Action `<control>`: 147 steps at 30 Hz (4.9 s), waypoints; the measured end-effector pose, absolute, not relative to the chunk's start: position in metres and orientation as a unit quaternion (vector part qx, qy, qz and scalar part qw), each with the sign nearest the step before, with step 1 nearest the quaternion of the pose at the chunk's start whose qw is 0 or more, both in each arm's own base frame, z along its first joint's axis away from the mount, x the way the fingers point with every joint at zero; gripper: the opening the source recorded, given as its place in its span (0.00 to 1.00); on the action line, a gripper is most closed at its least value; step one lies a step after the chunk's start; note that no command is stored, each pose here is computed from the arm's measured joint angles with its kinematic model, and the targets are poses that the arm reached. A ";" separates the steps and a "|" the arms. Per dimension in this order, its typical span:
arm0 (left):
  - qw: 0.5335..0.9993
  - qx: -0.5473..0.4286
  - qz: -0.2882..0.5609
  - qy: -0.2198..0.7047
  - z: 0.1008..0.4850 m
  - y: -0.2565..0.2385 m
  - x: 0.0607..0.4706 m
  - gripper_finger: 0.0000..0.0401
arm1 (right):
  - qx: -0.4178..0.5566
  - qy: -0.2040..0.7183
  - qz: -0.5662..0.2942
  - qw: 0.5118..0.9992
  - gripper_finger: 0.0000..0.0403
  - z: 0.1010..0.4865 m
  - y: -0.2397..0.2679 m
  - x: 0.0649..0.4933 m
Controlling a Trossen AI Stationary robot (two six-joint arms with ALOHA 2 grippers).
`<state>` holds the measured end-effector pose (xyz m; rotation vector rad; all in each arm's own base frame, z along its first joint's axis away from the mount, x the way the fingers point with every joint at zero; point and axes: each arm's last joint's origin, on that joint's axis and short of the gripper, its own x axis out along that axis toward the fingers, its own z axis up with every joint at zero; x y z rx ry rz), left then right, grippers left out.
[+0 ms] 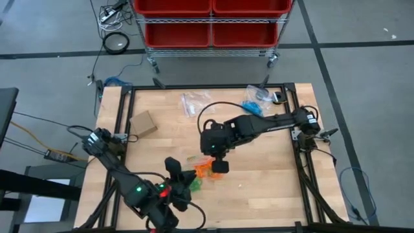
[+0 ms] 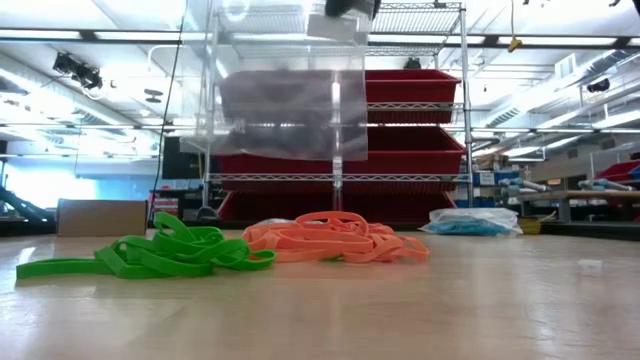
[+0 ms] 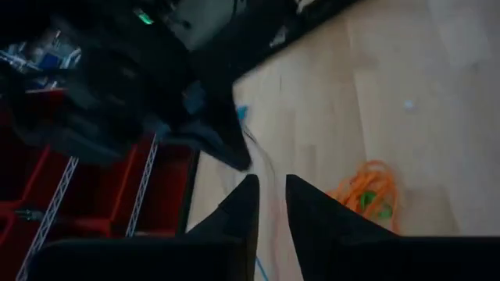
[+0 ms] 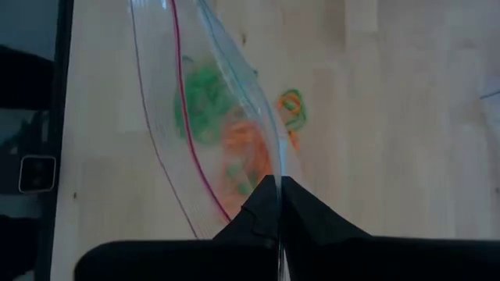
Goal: Sort rubber bands
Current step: Open the transparent zip bag, then put the green rubber band into the transparent zip bag
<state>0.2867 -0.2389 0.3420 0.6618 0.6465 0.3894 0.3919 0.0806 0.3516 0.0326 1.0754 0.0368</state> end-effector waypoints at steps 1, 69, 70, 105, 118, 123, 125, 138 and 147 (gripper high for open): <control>0.874 0.315 0.186 0.319 0.337 -0.237 0.288 0.21 | 0.017 0.509 0.018 0.861 0.00 0.353 0.080 0.392; 0.892 0.212 0.133 0.376 0.301 -0.211 0.332 0.23 | 0.055 0.428 -0.150 0.890 0.00 0.360 0.074 0.399; 0.891 0.212 0.137 0.377 0.301 -0.210 0.332 0.24 | 0.055 0.428 -0.152 0.889 0.00 0.360 0.073 0.399; 0.894 0.142 0.228 0.358 0.266 -0.227 0.247 0.36 | 0.015 0.489 -0.213 0.846 0.00 0.336 0.041 0.386; 0.934 0.088 0.232 0.258 0.227 -0.242 0.234 0.36 | 0.084 0.433 -0.223 0.869 0.00 0.337 -0.038 0.331; 0.926 0.120 0.241 0.265 0.234 -0.227 0.240 0.34 | 0.122 0.417 -0.206 0.877 0.00 0.305 -0.057 0.294; 0.919 0.126 0.250 0.278 0.233 -0.212 0.241 0.32 | 0.121 0.417 -0.202 0.878 0.00 0.293 -0.059 0.281; 0.946 0.018 0.195 0.258 0.224 -0.073 0.245 0.20 | 0.119 0.387 -0.182 0.896 0.00 0.258 -0.056 0.241; 0.972 -0.157 0.115 0.129 0.190 -0.011 0.207 0.20 | 0.101 0.386 -0.171 0.901 0.00 0.257 -0.057 0.238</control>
